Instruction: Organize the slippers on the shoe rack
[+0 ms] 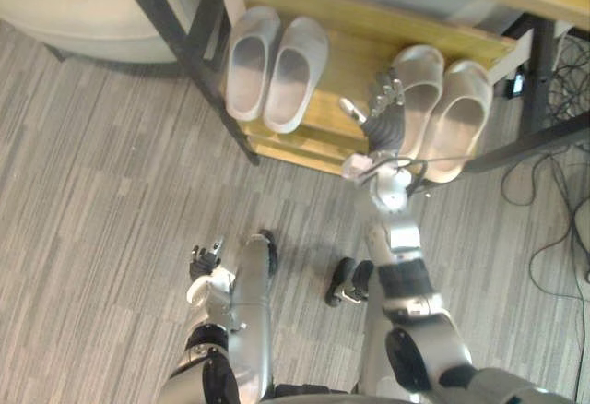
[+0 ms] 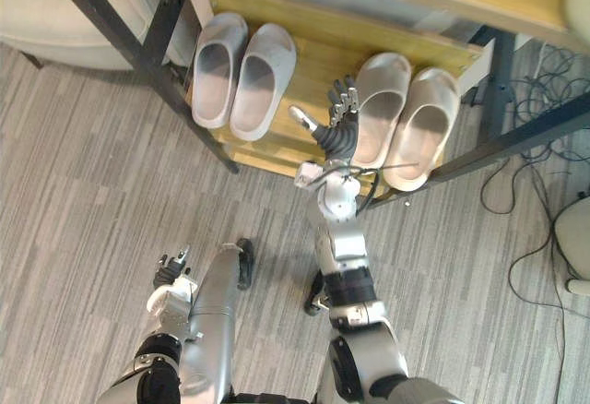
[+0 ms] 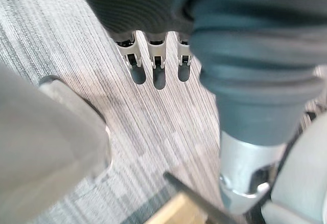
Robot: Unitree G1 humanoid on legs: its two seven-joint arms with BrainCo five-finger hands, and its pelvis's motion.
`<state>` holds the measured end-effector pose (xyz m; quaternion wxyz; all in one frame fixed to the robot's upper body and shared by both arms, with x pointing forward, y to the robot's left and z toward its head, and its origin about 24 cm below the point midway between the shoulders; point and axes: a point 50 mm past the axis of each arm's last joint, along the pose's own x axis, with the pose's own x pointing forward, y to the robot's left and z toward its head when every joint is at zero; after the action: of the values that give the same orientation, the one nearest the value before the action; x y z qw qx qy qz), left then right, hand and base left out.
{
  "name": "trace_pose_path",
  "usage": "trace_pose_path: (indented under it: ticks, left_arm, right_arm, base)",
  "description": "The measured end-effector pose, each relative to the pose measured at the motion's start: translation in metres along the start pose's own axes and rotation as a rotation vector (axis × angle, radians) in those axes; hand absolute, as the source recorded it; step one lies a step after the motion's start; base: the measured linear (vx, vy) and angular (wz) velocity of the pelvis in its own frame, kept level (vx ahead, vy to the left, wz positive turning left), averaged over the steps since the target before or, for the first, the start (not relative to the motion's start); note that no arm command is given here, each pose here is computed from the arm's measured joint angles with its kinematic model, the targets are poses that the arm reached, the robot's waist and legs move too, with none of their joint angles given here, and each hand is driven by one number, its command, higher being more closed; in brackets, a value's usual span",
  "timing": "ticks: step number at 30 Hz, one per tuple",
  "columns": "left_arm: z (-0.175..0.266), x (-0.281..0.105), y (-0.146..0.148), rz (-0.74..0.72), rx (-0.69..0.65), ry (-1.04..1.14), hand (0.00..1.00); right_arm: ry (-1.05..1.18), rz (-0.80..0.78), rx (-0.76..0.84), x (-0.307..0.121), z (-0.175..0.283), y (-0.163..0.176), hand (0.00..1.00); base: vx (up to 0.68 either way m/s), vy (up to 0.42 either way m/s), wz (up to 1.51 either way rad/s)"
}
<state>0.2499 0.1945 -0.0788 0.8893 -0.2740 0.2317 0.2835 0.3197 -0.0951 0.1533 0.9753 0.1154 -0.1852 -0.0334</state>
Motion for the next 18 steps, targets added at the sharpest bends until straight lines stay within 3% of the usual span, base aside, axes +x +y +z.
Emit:
trace_pose_path:
  ticks: [9, 15, 18]
  left_arm:
    - [-0.065, -0.029, 0.025, -0.154, 0.446, 0.196, 0.0]
    - [-0.088, -0.045, 0.045, -0.244, 0.685, 0.285, 0.0]
    - [-0.09, -0.048, 0.051, -0.257, 0.749, 0.294, 0.0]
  right_arm:
    - [0.38, 0.176, -0.29, -0.105, -0.086, -0.04, 0.0]
    - [0.869, 0.19, -0.575, -0.189, -0.157, -0.11, 0.0]
    - [1.049, 0.159, -0.632, -0.228, -0.171, -0.132, 0.0]
  base:
    - [0.14, 0.021, 0.08]
    - [0.14, 0.03, -0.06]
    - [0.11, -0.001, 0.02]
